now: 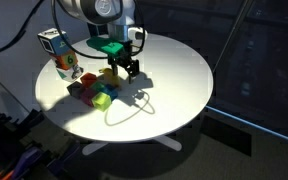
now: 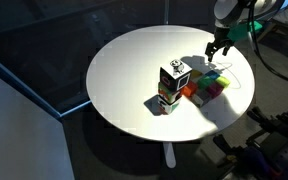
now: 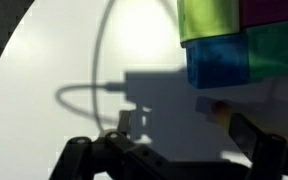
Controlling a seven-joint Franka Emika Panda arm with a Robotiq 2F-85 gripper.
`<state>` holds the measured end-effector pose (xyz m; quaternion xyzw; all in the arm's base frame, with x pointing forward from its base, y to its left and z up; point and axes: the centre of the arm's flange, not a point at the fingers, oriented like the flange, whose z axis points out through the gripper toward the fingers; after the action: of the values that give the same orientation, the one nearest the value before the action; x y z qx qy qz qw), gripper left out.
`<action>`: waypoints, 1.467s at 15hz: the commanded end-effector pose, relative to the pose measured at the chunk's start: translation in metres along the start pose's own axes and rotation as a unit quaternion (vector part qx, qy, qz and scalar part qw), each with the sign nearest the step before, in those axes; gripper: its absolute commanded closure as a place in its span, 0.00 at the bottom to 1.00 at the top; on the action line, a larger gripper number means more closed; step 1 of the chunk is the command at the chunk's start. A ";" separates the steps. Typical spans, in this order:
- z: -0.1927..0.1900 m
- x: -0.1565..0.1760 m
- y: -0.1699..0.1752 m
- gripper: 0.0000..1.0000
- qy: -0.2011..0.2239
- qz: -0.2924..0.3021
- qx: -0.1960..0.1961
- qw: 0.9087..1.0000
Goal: Slide the blue block backwards, pick up the light green block and put it on top of the darker green block
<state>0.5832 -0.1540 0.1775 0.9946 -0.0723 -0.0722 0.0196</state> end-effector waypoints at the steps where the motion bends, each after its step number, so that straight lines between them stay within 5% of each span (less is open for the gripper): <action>1: 0.006 0.010 0.005 0.00 0.010 -0.018 0.011 1.000; 22: 0.049 0.013 0.003 0.00 0.002 -0.054 0.011 0.998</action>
<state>0.5823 -0.1541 0.1293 0.9965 -0.0296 -0.0773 0.0107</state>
